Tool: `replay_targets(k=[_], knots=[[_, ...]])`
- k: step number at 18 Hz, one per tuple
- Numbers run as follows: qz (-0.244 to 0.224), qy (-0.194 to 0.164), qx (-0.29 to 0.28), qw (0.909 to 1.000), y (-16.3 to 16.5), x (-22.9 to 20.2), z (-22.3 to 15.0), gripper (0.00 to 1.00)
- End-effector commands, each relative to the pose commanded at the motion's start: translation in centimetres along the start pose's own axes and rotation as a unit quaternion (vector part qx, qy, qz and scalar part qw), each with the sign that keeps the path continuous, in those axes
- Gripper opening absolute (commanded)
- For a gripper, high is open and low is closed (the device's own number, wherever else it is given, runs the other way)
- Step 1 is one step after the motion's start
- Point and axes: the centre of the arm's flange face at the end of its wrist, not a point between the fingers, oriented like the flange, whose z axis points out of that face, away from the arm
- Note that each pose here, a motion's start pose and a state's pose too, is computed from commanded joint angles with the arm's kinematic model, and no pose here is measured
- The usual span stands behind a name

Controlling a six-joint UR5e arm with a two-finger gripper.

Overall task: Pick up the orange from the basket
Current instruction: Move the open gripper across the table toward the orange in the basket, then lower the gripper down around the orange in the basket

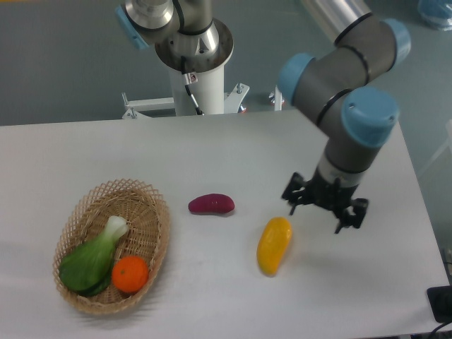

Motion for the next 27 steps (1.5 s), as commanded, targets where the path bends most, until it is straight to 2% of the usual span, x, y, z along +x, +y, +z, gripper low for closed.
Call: replay_targets(k=[3,8,12,16,19,22,24,27], knots=[[0.012,0.008,0.002,0.9999,-3.5,5.8,1.9,1.00],[0.028,0.022,-0.003,0.9994,-7.0,12.2,3.3,1.00],[0.080,0.012,0.014,0.9966,-9.8,16.7,4.3,1.00],[0.149,0.001,0.034,0.9883,-12.0,20.7,6.8,1.00],[0.244,-0.001,0.037,0.9690,-12.9,22.5,8.4,1.00],[0.282,0.003,0.031,0.9588,-12.6,23.2,9.1,1.00],[0.332,0.008,0.027,0.9429,-12.2,24.3,9.6,1.00],[0.340,0.019,0.017,0.9401,-11.6,25.3,11.0,1.00]])
